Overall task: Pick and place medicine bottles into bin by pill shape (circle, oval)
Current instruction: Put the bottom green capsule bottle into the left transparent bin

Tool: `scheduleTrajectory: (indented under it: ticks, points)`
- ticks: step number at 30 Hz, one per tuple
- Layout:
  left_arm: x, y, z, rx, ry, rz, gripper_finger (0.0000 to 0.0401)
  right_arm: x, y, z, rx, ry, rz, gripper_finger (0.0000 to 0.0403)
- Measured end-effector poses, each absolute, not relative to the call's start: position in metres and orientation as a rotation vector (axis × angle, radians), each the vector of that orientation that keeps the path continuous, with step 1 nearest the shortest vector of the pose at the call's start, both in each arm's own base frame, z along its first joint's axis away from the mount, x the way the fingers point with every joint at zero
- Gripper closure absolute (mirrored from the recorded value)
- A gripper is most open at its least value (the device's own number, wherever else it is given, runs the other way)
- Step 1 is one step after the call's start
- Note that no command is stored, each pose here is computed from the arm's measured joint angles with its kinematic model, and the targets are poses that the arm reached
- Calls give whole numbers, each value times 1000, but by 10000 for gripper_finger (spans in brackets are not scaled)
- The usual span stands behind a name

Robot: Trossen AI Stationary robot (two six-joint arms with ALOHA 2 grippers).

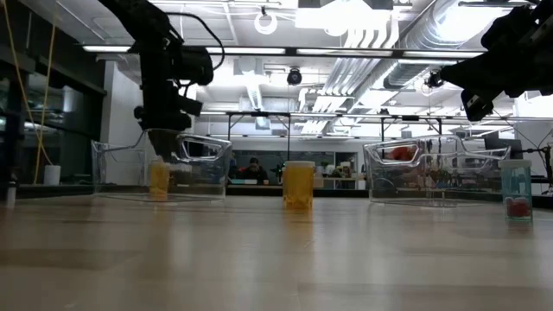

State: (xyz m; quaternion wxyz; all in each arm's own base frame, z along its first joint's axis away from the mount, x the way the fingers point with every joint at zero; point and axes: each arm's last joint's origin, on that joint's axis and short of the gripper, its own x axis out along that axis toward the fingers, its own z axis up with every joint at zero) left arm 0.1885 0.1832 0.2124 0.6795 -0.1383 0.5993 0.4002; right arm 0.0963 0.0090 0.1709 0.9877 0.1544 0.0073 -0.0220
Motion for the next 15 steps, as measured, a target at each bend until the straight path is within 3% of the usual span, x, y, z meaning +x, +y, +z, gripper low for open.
scheduleTrajectory:
  ticks: [6,15]
  points:
    - [176,176,256,-286,1160,936,105,96,9,171,310,15,-44,402]
    - [153,118,323,-459,364,660,105,96,9,171,310,15,-44,402]
